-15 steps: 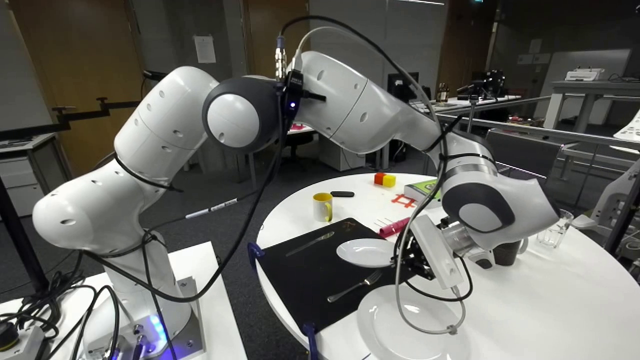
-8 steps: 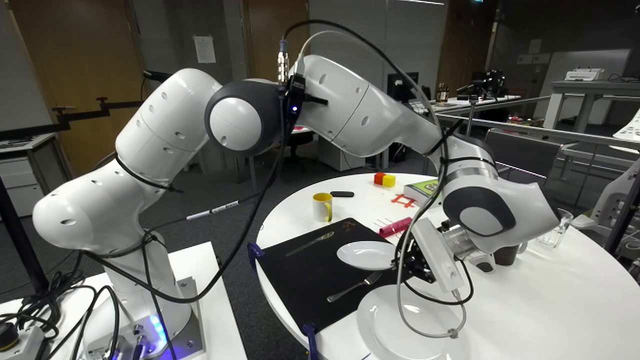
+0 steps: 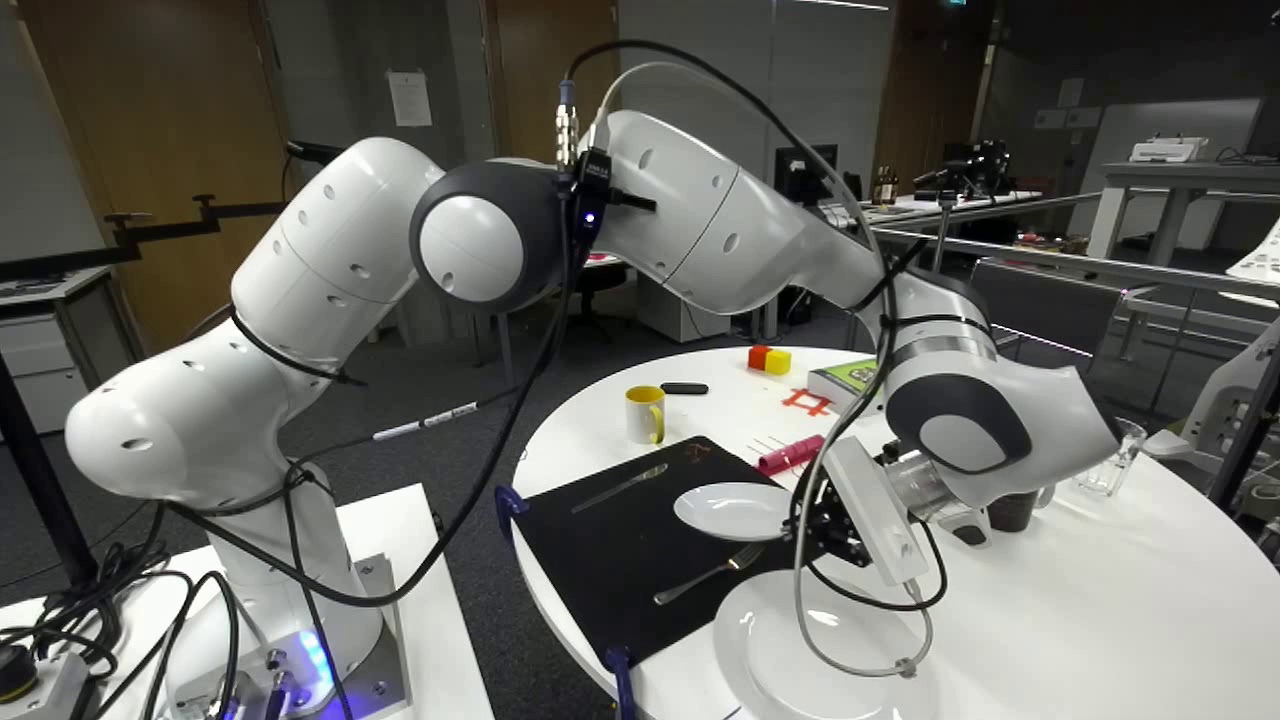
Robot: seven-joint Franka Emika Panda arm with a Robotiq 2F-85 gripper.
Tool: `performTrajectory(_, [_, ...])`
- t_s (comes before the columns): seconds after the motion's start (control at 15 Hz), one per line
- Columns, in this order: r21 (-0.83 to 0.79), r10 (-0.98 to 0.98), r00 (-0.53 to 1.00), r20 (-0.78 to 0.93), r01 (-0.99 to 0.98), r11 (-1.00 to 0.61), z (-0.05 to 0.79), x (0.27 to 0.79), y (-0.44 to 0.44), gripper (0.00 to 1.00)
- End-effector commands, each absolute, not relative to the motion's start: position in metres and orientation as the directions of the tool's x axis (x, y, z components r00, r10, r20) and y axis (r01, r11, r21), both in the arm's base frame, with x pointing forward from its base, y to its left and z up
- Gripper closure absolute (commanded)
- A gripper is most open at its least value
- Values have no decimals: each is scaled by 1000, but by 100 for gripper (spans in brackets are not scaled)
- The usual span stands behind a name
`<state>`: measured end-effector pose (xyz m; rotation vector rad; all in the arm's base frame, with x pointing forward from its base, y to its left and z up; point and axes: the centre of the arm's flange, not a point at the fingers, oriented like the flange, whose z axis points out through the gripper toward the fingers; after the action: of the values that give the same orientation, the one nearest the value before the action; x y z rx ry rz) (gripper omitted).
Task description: Place the smaller white plate on the black mat between the fork and knife
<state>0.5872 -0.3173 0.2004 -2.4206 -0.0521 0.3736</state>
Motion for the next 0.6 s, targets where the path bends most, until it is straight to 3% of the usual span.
performTrajectory(0.0, [-636,135,958,-253,-60,-769,200,587,-317,97])
performTrajectory(0.53, [-641,138,960,-242,-51,-765,202,588,-311,99])
